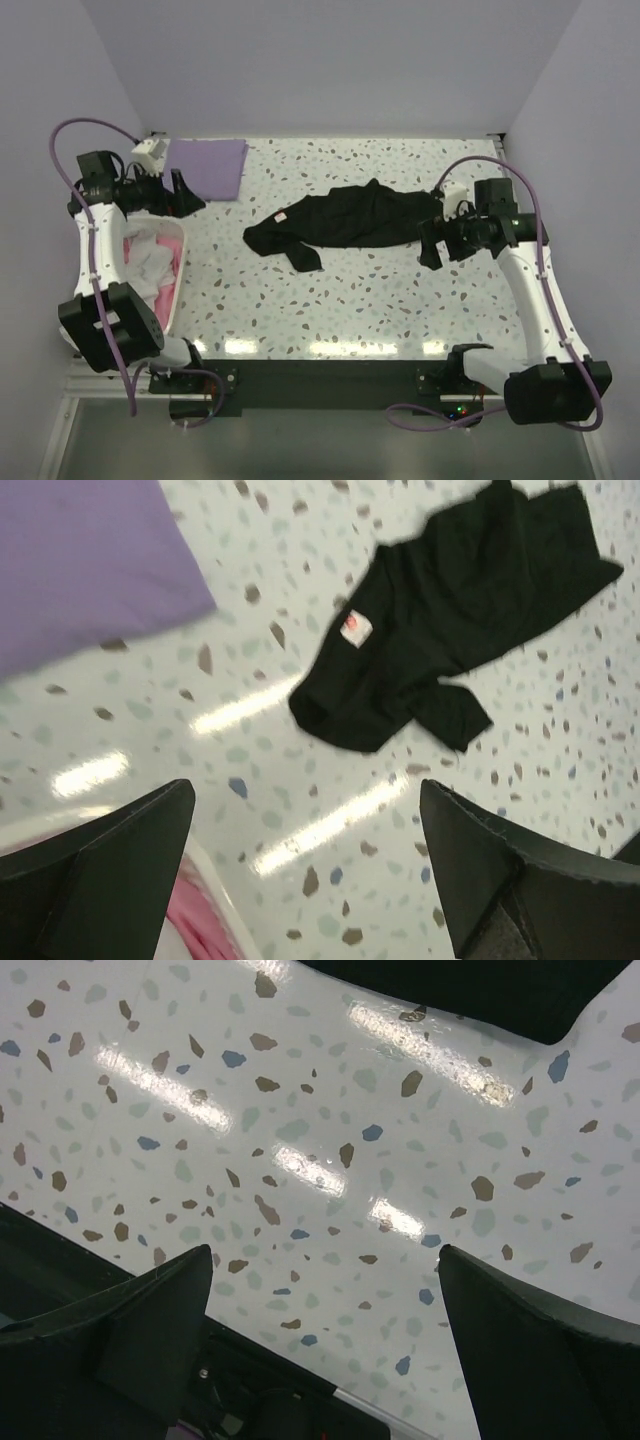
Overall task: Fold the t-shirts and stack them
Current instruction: Move the tshirt to the center of the board, then flatten the tshirt out
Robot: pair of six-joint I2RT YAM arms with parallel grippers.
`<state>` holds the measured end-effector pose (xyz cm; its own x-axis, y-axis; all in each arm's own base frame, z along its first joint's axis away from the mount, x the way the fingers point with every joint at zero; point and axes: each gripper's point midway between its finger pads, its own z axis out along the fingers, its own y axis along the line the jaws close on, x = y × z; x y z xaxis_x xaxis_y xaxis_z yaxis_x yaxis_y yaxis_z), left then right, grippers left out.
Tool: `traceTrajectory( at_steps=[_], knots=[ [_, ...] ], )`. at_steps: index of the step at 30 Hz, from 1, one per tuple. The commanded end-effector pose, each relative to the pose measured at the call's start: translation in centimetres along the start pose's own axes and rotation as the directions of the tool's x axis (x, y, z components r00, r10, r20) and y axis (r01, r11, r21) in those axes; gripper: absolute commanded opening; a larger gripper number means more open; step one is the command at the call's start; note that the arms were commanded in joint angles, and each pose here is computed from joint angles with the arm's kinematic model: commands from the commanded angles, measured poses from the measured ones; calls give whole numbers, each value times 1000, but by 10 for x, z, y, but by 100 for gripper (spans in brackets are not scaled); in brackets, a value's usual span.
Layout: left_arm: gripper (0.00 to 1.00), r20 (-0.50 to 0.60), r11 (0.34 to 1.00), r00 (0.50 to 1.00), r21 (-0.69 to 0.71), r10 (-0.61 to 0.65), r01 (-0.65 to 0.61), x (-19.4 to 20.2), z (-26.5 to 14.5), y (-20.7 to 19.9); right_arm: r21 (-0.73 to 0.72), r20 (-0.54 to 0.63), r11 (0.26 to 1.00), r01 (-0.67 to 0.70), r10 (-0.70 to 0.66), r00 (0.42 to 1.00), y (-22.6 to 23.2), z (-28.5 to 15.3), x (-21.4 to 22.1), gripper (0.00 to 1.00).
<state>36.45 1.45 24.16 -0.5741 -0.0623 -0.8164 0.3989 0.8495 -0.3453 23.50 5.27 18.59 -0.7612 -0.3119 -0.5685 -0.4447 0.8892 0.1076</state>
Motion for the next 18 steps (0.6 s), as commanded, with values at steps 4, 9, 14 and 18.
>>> traceTrajectory(
  at_steps=[4,9,14,18],
  knots=[
    [93,-143,908,909,219,392,-357,71,9,-85,18,-61,999,40,-39,997,-21,21,-13,99],
    [82,-205,844,827,256,523,-471,116,40,-118,5,-100,1000,2,-1,995,-35,57,-19,95],
    [76,-273,794,751,305,602,-526,141,85,-137,21,-115,999,-45,47,992,-52,91,-33,84],
    [80,-317,767,700,328,640,-552,158,122,-146,50,-122,996,-76,81,989,-68,117,-44,82]
  ],
)
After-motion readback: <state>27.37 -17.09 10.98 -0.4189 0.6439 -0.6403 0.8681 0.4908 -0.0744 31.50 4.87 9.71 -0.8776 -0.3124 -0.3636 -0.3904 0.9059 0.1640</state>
